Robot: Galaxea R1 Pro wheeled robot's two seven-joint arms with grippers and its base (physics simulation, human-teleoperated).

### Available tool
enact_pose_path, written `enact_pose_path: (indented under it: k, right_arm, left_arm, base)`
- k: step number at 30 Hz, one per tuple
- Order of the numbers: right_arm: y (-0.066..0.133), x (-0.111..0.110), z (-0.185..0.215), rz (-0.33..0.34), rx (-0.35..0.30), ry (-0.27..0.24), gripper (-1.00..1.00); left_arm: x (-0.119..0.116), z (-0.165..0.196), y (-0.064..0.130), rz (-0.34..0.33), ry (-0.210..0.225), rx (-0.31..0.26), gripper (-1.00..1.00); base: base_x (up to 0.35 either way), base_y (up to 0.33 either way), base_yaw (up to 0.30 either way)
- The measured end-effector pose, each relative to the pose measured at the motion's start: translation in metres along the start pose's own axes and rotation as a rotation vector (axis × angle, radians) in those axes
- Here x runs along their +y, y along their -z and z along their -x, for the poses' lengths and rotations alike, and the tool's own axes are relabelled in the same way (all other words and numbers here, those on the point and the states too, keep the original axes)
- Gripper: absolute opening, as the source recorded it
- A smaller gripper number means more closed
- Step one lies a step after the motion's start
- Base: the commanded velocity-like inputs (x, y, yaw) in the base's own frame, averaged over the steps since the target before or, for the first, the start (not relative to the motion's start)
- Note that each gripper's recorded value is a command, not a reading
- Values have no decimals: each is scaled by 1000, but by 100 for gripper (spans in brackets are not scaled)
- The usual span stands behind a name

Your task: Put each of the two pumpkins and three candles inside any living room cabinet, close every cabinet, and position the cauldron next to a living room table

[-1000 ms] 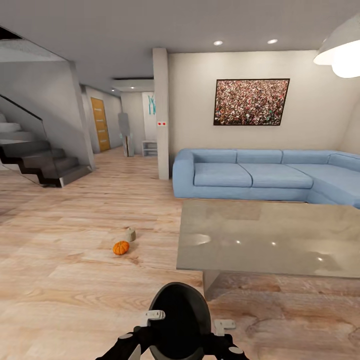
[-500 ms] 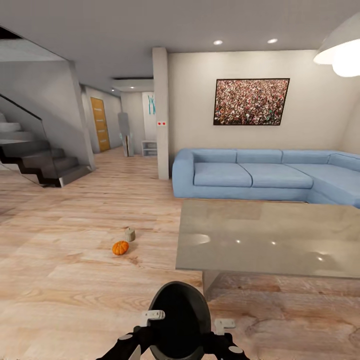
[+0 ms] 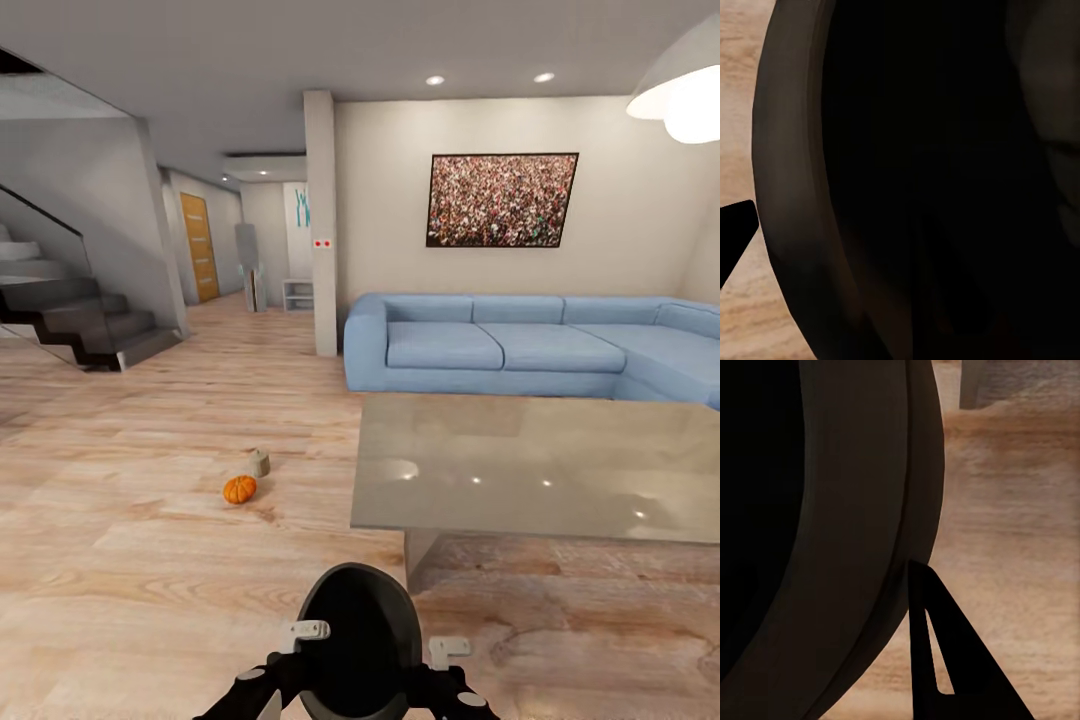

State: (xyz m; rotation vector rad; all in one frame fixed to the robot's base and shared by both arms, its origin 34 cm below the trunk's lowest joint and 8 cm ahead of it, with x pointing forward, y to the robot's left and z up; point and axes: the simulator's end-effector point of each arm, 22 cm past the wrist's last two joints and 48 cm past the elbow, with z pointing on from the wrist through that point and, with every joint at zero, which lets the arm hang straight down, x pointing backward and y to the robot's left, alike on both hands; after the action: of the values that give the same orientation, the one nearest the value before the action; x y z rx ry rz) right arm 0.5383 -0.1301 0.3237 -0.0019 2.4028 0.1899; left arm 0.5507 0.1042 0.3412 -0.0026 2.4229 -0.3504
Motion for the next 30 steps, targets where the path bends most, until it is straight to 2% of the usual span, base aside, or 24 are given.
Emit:
enact_pose_path:
  k: [18, 30]
  right_arm:
    - [-22, -4, -35, -2, 0, 0, -100]
    - [-32, -7, -59, -4, 49, -7, -100]
  left_arm:
    - [10, -34, -23, 1, -1, 0, -100]
    - [15, -57, -33, 6, 12, 48, -100]
  base:
    - [0, 0, 0]
    - [0, 0, 0]
